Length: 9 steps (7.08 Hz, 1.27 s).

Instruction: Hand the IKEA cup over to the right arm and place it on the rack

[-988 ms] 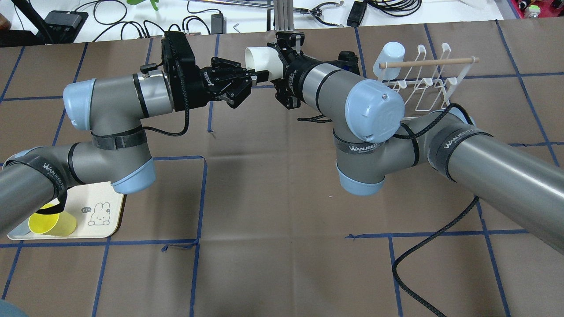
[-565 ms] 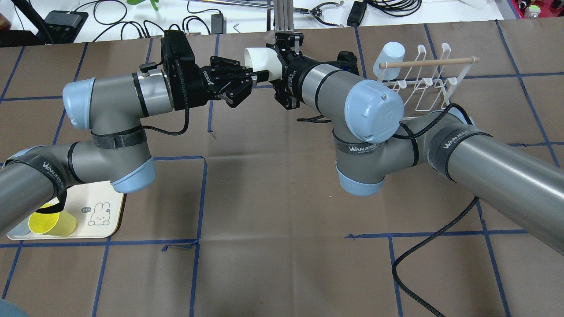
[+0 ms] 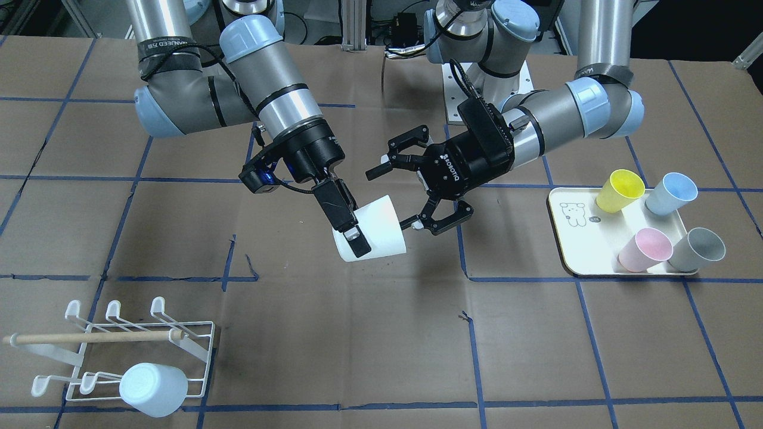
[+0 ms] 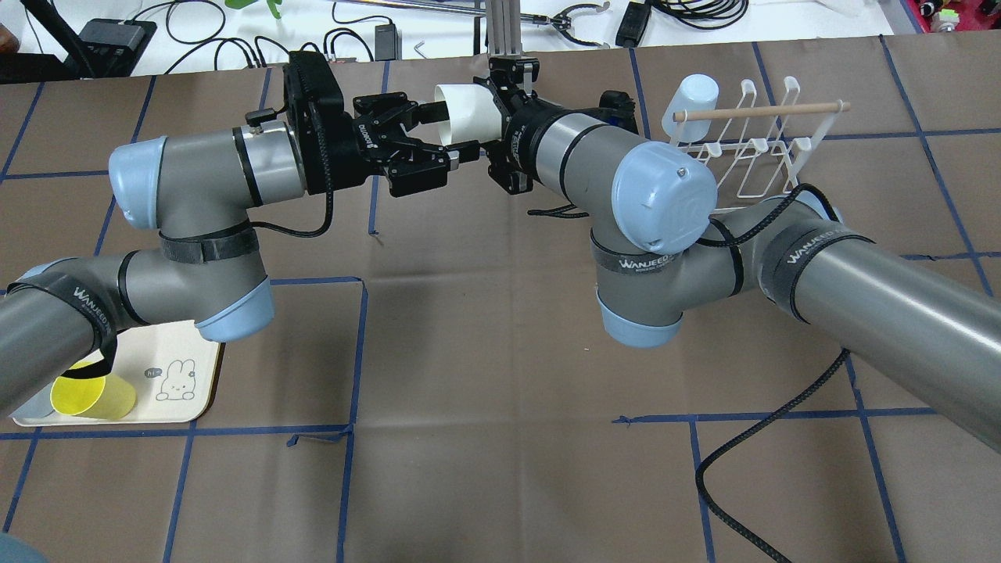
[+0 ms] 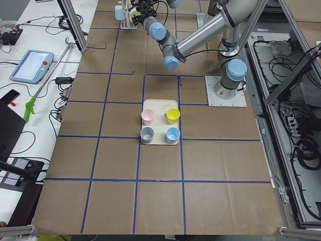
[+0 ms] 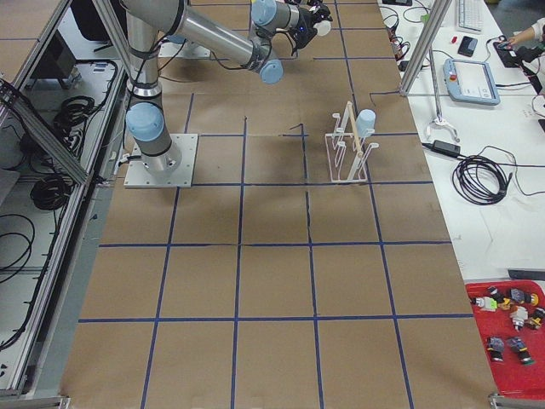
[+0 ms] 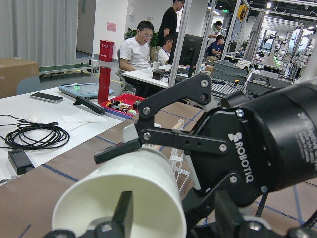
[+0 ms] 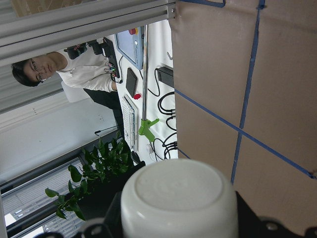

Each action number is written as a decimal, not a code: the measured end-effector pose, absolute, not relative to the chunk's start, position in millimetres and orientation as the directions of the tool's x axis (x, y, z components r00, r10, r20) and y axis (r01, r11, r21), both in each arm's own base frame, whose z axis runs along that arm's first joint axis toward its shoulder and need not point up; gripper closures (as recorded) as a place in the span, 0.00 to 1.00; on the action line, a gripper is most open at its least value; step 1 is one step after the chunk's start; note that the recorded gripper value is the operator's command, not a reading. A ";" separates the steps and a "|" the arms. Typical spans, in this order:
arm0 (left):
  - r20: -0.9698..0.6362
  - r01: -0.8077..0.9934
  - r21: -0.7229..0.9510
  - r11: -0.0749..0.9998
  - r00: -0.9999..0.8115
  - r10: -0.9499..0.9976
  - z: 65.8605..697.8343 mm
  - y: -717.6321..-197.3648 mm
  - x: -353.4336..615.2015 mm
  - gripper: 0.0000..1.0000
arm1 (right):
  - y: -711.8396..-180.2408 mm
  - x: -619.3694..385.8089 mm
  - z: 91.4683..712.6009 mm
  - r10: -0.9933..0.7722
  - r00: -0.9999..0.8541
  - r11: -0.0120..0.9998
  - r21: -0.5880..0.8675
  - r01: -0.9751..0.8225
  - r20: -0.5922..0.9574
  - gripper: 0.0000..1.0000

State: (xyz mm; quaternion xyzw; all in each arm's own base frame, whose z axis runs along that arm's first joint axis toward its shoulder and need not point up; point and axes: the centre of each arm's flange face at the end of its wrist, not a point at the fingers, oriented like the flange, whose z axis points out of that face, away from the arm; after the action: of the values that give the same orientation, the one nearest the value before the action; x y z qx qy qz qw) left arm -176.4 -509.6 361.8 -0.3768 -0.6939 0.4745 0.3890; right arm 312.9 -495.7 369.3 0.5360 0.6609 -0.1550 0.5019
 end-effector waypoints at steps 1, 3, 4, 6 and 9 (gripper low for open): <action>0.182 0.147 -0.952 0.268 -0.433 0.883 362.9 -512.2 -164.7 0.01 | -497.0 311.4 369.4 0.551 0.077 0.376 0.330 0.866 -0.831 0.62; 0.182 0.114 -0.954 0.276 -0.512 0.840 364.3 -523.3 -112.6 0.01 | -505.3 298.2 369.4 0.530 0.045 0.383 0.287 0.878 -0.847 0.63; 0.183 0.105 -0.954 0.281 -0.539 0.822 364.1 -528.7 -95.8 0.01 | -514.1 282.9 369.5 0.489 -0.033 0.410 0.197 0.891 -0.872 0.65; 0.194 0.105 -0.940 0.324 -0.617 0.763 374.2 -552.1 -80.0 0.01 | -532.7 242.8 372.9 0.351 -0.287 0.477 -0.093 0.874 -0.891 0.69; 0.181 0.112 -0.851 0.513 -0.854 0.488 384.1 -600.4 -68.2 0.00 | -554.2 178.8 382.4 0.122 -0.689 0.507 -0.552 0.662 -0.715 0.75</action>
State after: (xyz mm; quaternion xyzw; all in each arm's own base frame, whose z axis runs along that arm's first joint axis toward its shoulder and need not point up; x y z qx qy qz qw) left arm -68.2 -600.4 384.1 -0.1773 -0.8455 0.4607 0.2036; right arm 178.8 -554.2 382.4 0.2420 0.8101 -0.4337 0.3115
